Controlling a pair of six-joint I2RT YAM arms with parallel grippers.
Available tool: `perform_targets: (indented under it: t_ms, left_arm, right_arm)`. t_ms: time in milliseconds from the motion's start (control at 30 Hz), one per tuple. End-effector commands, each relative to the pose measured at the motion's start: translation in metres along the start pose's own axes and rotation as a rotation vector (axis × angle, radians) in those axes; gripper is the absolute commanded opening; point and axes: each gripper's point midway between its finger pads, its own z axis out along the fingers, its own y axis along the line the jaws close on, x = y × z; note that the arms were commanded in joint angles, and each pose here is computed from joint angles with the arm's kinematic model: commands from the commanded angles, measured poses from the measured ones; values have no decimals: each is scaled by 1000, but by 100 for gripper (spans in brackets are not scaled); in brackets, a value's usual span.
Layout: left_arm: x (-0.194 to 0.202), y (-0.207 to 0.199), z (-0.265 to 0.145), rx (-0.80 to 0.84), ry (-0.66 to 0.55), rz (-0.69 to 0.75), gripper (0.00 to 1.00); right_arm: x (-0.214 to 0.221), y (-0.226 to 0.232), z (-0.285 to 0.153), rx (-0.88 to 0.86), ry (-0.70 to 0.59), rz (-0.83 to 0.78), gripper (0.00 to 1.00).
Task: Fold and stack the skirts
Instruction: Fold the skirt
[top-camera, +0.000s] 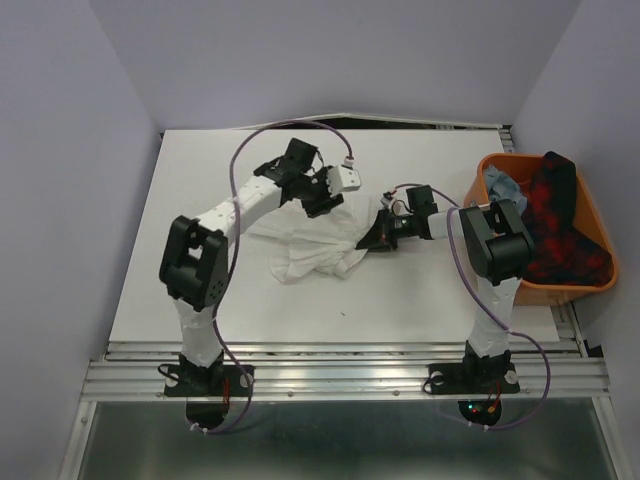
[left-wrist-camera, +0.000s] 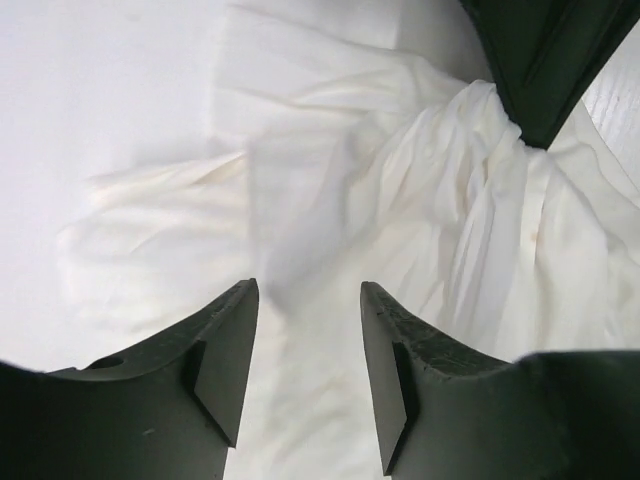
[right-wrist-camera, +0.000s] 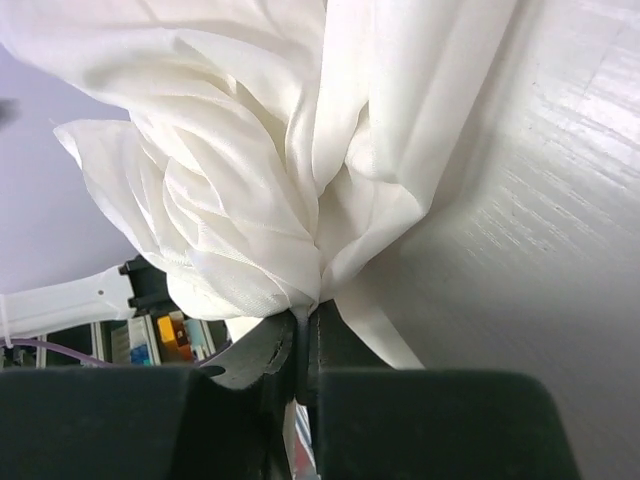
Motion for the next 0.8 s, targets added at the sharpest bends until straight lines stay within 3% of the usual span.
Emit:
perform_targets:
  t_ms: [0, 100, 200, 333, 533, 567, 767]
  left_arm:
    - [-44, -3, -125, -102, -131, -20, 57]
    - [-7, -47, -142, -54, -57, -33, 57]
    - [52, -98, -132, 19, 48, -101, 57]
    - [84, -124, -123, 40, 98, -166, 59]
    - [106, -136, -102, 80, 151, -242, 64]
    - [108, -135, -98, 80, 149, -241, 71]
    - [108, -131, -72, 88, 111, -265, 73]
  right_arm:
    - [-8, 7, -2, -7, -35, -71, 1]
    - [-9, 7, -2, -6, -41, -70, 1]
    - [-11, 8, -2, -6, -44, -82, 1]
    - [-12, 10, -4, -2, -52, -90, 1]
    - [-11, 12, -6, 2, -49, -103, 1]
    - [-12, 13, -6, 2, -47, -105, 1]
    - [-8, 9, -6, 16, -25, -99, 1]
